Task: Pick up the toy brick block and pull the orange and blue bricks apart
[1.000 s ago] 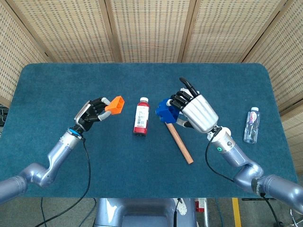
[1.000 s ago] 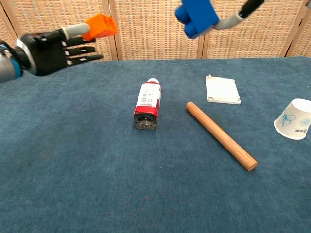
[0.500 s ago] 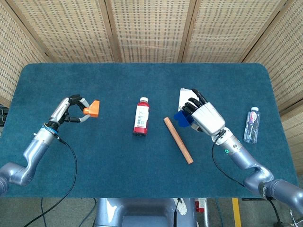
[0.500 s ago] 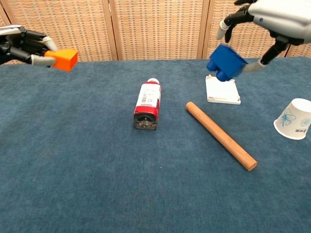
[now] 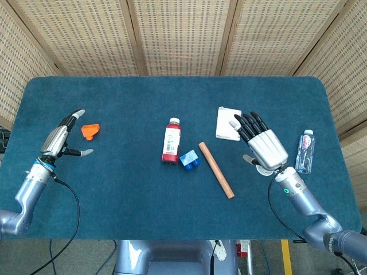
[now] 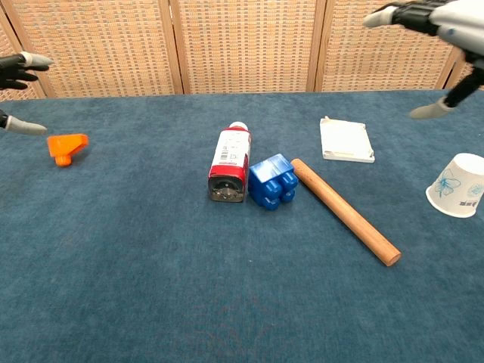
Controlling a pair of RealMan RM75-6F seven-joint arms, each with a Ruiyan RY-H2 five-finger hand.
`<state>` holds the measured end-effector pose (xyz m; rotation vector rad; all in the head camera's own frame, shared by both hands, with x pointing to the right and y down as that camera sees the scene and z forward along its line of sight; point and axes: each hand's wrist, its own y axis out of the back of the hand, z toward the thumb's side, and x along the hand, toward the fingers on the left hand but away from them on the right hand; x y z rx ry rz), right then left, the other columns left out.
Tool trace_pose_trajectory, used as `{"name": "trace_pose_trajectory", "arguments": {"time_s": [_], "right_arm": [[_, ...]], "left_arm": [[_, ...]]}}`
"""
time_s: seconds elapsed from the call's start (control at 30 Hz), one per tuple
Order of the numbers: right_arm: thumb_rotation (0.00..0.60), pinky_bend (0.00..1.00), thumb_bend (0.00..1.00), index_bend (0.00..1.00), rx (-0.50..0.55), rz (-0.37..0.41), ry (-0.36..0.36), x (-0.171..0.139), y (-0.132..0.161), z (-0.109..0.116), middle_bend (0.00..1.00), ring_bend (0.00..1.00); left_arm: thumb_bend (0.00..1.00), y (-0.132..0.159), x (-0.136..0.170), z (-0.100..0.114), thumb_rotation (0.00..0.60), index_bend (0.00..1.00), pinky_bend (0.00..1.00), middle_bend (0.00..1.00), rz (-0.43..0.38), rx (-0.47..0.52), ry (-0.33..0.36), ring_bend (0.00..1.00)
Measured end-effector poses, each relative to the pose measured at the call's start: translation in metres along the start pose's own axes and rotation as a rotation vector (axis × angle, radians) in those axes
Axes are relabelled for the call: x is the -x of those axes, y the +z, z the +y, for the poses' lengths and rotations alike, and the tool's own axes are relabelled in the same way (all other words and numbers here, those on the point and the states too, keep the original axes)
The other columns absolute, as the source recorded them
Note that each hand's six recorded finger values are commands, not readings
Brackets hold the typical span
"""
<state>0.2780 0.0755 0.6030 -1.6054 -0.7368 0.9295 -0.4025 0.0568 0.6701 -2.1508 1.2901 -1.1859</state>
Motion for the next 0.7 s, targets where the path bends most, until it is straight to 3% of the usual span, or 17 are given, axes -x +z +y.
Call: {"name": "trace_pose_trajectory", "arguments": {"time_s": [0.17, 0.37, 0.53, 0.7], "right_arm": [[0.600, 0.00, 0.00, 0.00, 0.027, -0.100, -0.036, -0.041, -0.026, 0.010, 0.00, 0.00], [0.600, 0.00, 0.00, 0.00, 0.060, -0.261, -0.025, -0.099, -0.060, 0.014, 0.00, 0.00], [0.600, 0.00, 0.00, 0.00, 0.020, -0.365, -0.024, -0.138, -0.078, 0.018, 0.00, 0.00], [0.600, 0.00, 0.00, 0.00, 0.007, -0.423, -0.031, -0.159, -0.088, 0.021, 0.00, 0.00]], "left_arm": [[0.00, 0.004, 0.028, 0.016, 0.600, 0.00, 0.00, 0.00, -0.026, -0.035, 0.067, 0.00], [0.00, 0.006, 0.076, 0.034, 0.600, 0.00, 0.00, 0.00, -0.028, -0.117, 0.165, 0.00], [0.00, 0.000, 0.119, 0.037, 0.600, 0.00, 0.00, 0.00, 0.035, -0.236, 0.184, 0.00], [0.00, -0.009, 0.165, 0.041, 0.600, 0.00, 0.00, 0.00, 0.115, -0.286, 0.203, 0.00]]}}
